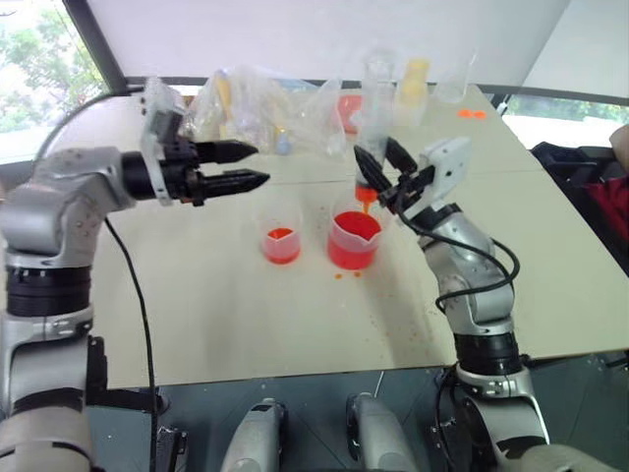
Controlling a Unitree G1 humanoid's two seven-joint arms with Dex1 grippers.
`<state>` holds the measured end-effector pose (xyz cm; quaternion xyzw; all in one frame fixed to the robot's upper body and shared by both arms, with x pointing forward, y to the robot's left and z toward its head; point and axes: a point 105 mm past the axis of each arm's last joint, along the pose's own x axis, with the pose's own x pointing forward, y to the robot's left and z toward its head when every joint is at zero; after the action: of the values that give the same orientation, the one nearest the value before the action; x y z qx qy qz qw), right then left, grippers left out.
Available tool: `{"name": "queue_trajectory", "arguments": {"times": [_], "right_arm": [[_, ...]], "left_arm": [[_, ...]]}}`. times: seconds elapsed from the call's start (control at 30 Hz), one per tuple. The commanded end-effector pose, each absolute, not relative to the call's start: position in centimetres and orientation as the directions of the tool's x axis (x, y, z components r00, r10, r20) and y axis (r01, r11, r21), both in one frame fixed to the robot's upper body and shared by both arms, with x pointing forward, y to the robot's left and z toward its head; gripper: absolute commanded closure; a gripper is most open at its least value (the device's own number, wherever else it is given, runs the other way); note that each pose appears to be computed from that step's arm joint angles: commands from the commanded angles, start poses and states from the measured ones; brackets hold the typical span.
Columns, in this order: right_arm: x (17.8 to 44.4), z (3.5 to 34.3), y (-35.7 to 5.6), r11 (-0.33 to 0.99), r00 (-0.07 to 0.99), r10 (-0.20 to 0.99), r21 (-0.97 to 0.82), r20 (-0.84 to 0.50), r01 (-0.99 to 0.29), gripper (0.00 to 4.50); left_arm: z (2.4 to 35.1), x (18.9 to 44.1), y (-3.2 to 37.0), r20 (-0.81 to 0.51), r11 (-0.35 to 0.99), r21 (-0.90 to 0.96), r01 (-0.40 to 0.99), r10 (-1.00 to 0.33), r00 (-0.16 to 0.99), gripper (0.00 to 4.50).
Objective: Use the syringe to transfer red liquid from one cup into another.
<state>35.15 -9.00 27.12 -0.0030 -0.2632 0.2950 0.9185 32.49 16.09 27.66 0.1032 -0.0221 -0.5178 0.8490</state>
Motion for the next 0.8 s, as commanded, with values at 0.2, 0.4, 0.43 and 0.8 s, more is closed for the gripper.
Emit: {"name": "queue_trajectory", "arguments": {"times": [0.2,0.4,0.43,0.8], "right_arm": [[32.5,29.7,0.0,0.624,0.439,0.668,-0.131,0.601,-0.771,3.06],[34.0,26.7,2.1,0.606,0.453,0.694,-0.115,0.560,-0.787,3.06],[34.2,26.4,2.2,0.607,0.454,0.698,-0.120,0.554,-0.786,3.06],[34.9,24.2,1.9,0.624,0.485,0.709,-0.135,0.511,-0.769,3.06]], "left_arm": [[26.3,31.9,17.3,-0.060,0.580,0.290,0.761,-0.783,0.619,1.49],[27.0,31.5,18.3,-0.036,0.622,0.308,0.720,-0.749,0.662,1.49],[27.4,31.5,18.4,-0.027,0.626,0.310,0.716,-0.747,0.664,1.49],[35.9,33.6,15.7,0.274,0.656,0.402,0.639,-0.752,0.600,1.49]]}}
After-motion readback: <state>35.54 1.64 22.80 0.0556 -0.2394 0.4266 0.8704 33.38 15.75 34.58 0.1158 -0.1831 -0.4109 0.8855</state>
